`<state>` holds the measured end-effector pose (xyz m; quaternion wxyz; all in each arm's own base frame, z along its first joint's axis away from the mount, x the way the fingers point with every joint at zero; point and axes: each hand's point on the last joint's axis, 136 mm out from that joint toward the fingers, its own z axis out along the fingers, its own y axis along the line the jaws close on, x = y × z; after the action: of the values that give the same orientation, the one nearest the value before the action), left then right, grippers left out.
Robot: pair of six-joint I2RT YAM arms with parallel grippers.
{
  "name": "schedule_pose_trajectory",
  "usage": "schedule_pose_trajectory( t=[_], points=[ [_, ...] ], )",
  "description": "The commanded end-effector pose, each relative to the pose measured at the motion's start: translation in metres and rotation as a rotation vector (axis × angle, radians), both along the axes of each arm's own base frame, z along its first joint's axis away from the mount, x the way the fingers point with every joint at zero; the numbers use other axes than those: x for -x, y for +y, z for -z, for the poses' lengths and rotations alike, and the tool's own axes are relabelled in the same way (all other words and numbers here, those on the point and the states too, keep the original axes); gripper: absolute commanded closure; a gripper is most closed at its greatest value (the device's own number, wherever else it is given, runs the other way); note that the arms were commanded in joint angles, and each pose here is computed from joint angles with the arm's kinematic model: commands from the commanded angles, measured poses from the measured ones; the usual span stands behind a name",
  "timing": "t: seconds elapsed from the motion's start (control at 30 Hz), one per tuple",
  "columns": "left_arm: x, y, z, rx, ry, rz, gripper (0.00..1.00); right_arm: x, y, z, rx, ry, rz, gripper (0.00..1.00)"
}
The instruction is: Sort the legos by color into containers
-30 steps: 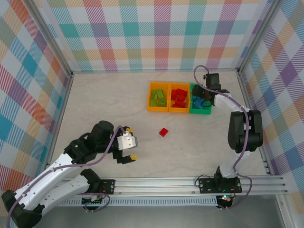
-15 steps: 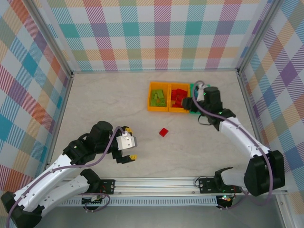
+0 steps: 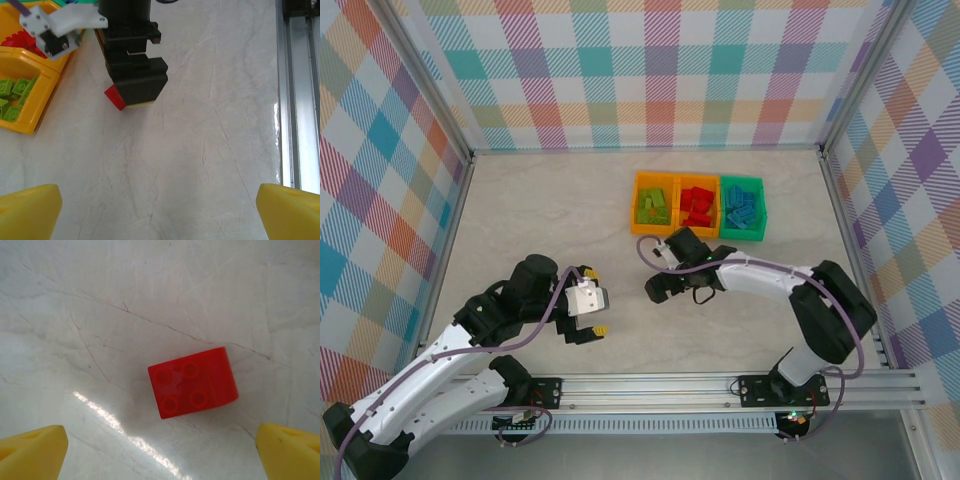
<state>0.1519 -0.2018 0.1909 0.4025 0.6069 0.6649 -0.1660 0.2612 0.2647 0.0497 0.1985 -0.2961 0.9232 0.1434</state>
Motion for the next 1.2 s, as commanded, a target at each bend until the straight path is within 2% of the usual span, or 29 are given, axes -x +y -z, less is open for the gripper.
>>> schedule_pose_trajectory(
  t=[0.0, 0.07, 0.13, 0.17, 0.23, 0.3, 0.37, 0.43, 0.53, 0.63, 0.9, 1.03, 1.17],
  points=[
    [0.0, -0.001, 0.003, 0.003, -0.001, 0.011, 0.0, -0.016, 0.0, -0.001, 0.082, -0.039, -0.015, 0.03],
    [-0.001, 0.0, 0.003, 0.001, -0.001, 0.006, 0.0, -0.024, -0.011, 0.002, 0.152, -0.035, 0.061, 0.03],
    [-0.001, 0.001, 0.003, -0.002, -0.004, 0.001, 0.0, -0.031, -0.027, -0.003, 0.185, -0.024, 0.253, 0.04],
    [-0.001, 0.001, 0.003, -0.002, -0.005, 0.001, 0.0, -0.028, -0.027, -0.005, 0.146, 0.002, 0.32, 0.05],
    [-0.002, 0.001, 0.003, -0.006, -0.005, 0.0, 0.0, -0.02, -0.01, -0.015, -0.038, 0.076, 0.427, 0.06],
    [-0.002, 0.002, 0.003, -0.01, -0.004, -0.005, 0.0, -0.017, 0.001, -0.025, -0.177, 0.114, 0.499, 0.0],
    [-0.002, 0.003, 0.003, -0.011, -0.003, -0.008, 0.0, -0.018, 0.006, -0.029, -0.212, 0.129, 0.552, 0.0],
    [-0.002, 0.001, 0.001, -0.001, -0.004, -0.004, 0.0, -0.017, 0.007, -0.027, -0.159, 0.128, 0.609, 0.0],
    [0.001, -0.001, -0.002, 0.015, 0.003, 0.01, 0.0, -0.013, -0.014, -0.016, 0.027, 0.11, 0.816, 0.0],
    [0.002, -0.001, -0.003, 0.017, 0.008, 0.01, 0.0, -0.008, -0.02, -0.007, 0.17, 0.134, 0.922, 0.0],
    [0.004, 0.0, -0.008, 0.036, -0.014, 0.016, 0.0, -0.014, -0.019, 0.015, 0.244, 0.135, 0.996, 0.0],
    [0.004, 0.001, -0.007, 0.031, -0.013, 0.014, 0.0, -0.016, -0.022, 0.022, 0.249, 0.114, 0.99, 0.11],
    [0.005, 0.001, -0.008, 0.031, -0.015, 0.017, 0.0, -0.012, -0.023, 0.03, 0.204, 0.121, 0.983, 0.36]
  ],
)
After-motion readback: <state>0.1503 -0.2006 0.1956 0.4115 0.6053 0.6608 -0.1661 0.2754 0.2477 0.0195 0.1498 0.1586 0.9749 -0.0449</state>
